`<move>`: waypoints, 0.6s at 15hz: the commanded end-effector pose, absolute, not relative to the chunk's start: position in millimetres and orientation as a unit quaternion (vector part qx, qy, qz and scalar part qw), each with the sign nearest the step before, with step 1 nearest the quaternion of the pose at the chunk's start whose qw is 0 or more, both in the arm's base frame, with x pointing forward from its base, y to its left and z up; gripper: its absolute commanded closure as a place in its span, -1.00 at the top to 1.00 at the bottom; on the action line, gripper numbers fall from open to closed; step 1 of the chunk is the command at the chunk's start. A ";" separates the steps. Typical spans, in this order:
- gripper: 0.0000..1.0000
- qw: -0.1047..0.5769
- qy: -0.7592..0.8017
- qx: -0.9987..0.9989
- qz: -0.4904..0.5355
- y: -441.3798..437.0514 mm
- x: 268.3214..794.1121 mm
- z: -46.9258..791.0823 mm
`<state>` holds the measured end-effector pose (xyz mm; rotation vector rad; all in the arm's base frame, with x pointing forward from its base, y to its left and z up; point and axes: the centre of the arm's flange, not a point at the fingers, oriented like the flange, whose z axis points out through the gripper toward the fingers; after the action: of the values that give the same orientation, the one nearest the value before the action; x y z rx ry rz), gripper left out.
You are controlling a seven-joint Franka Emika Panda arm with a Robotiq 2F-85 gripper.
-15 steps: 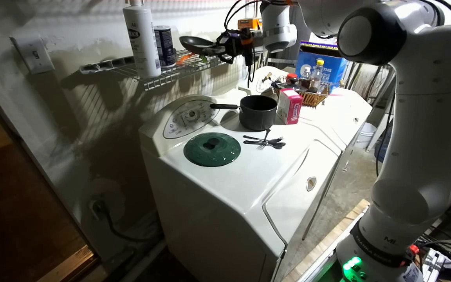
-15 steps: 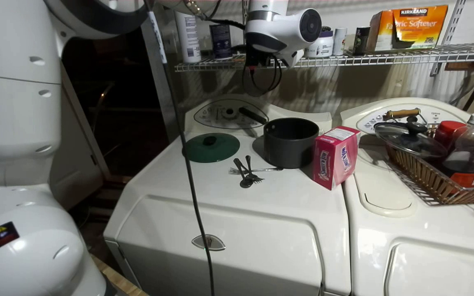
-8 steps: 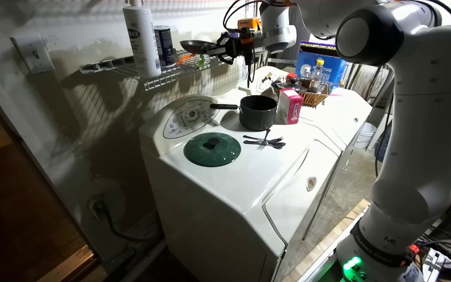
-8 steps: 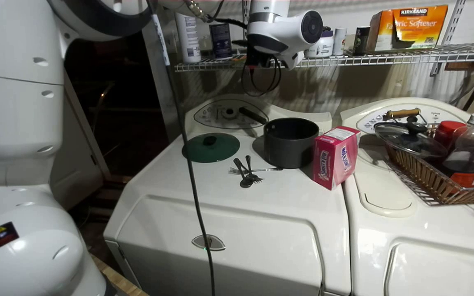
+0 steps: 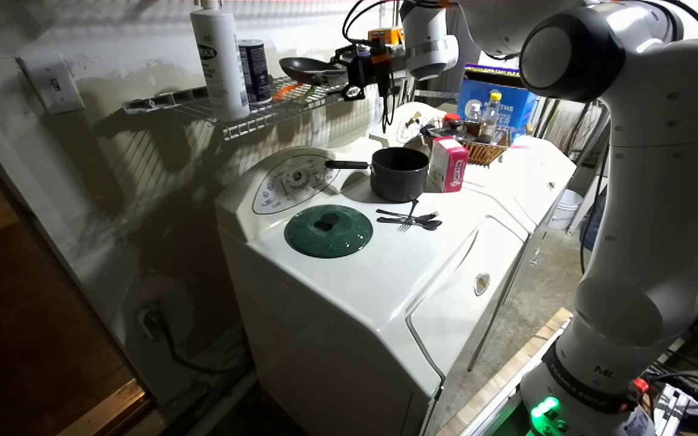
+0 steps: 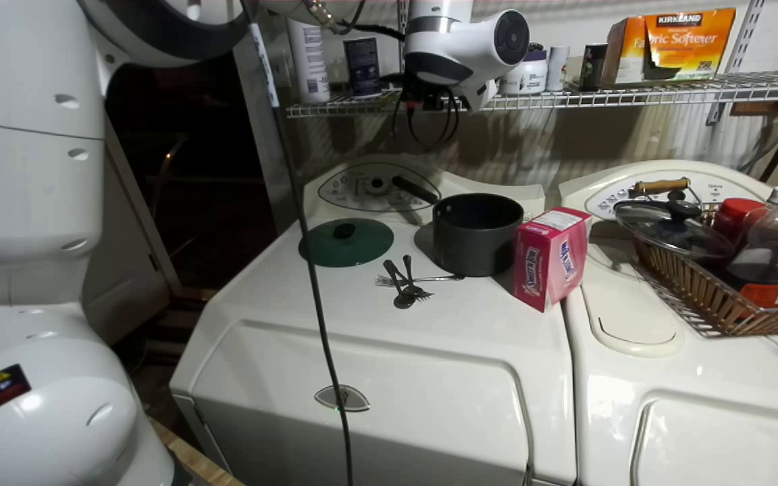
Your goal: Put the pan on top of the black pot.
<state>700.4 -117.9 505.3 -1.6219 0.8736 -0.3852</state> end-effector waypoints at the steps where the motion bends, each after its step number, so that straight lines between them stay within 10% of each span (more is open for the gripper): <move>1: 1.00 0.593 0.377 -0.698 -0.134 -115.4 702.8 510.5; 9: 1.00 0.608 0.363 -0.698 -0.102 -100.7 700.9 515.0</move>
<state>698.9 -104.7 506.9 -1.6106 0.8460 -0.2660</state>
